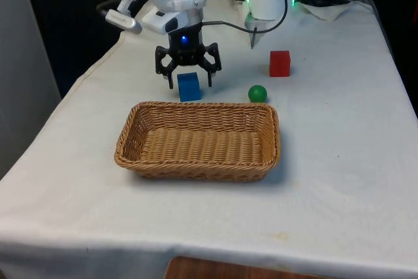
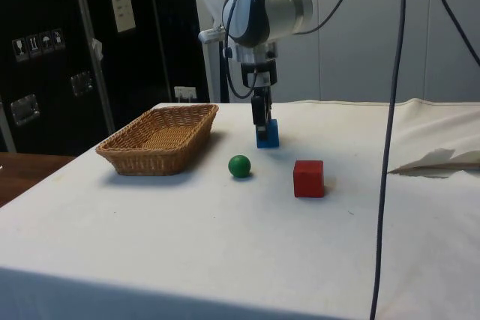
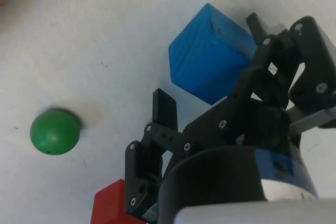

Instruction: Place all non-red objects into the basket.

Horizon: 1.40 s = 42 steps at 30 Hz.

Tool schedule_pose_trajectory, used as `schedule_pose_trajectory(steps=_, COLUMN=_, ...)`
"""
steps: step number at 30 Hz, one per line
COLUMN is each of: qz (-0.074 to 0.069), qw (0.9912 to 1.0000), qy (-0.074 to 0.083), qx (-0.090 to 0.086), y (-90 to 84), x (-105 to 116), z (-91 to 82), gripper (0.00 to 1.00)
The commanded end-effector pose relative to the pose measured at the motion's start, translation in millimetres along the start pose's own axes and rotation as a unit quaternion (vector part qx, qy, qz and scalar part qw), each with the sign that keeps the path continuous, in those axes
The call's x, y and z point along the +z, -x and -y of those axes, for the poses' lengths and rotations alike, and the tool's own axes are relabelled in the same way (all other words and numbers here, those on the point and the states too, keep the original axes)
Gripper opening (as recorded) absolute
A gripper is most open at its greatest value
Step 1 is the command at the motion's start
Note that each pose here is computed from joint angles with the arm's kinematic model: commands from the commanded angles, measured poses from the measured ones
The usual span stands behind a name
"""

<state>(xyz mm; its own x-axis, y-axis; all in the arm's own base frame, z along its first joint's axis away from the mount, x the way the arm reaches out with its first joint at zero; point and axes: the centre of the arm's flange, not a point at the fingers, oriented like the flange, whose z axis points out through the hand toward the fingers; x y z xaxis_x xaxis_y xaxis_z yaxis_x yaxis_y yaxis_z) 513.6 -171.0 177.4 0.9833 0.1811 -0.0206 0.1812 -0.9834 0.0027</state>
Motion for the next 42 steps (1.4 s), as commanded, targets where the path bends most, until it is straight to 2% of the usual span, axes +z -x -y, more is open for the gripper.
schedule_pose_trajectory(steps=1, qz=0.000, qw=1.00000, qy=0.000, qx=0.000, y=-0.4, x=-0.3, z=-0.1, gripper=1.00)
schedule_pose_trajectory(steps=6, qz=-0.003, qw=1.00000, qy=0.000, qx=0.001, y=-0.6, x=-0.7, z=0.2, gripper=1.00)
schedule_pose_trajectory(steps=7, qz=-0.003, qw=1.00000, qy=0.000, qx=0.001, y=-0.6, x=-0.7, z=0.2, gripper=0.97)
schedule_pose_trajectory(steps=9, qz=-0.002, qw=1.00000, qy=0.000, qx=0.002, y=-0.3, x=-0.7, z=-0.3, gripper=0.81)
schedule_pose_trajectory(steps=16, qz=-0.001, qw=1.00000, qy=0.000, qx=0.001, y=-0.4, x=-0.2, z=0.2, gripper=0.03)
schedule_pose_trajectory(steps=25, qz=-0.001, qw=1.00000, qy=0.000, qx=0.001, y=-0.2, x=-0.6, z=-0.1, gripper=0.02)
schedule_pose_trajectory(steps=27, qz=-0.003, qw=0.99999, qy=0.000, qx=0.003, y=1.3, x=-11.5, z=-1.8, gripper=0.02)
schedule_pose_trajectory(steps=29, qz=-0.004, qw=0.99999, qy=0.000, qx=0.002, y=-1.0, x=-5.1, z=-1.6, gripper=0.02)
schedule_pose_trajectory(steps=30, qz=-0.004, qw=0.99998, qy=-0.001, qx=0.003, y=2.6, x=-16.9, z=-2.2, gripper=0.02)
schedule_pose_trajectory(steps=35, qz=-0.009, qw=0.99993, qy=-0.007, qx=0.003, y=7.4, x=-35.1, z=-2.4, gripper=0.02)
schedule_pose_trajectory(steps=37, qz=-0.013, qw=0.99985, qy=-0.011, qx=0.002, y=5.8, x=-33.3, z=-1.8, gripper=0.02)
schedule_pose_trajectory(steps=38, qz=-0.010, qw=0.99992, qy=-0.008, qx=0.003, y=8.9, x=-37.8, z=-3.0, gripper=0.02)
schedule_pose_trajectory(steps=42, qz=-0.015, qw=0.99981, qy=-0.012, qx=0.002, y=12.0, x=-54.1, z=-3.2, gripper=0.02)
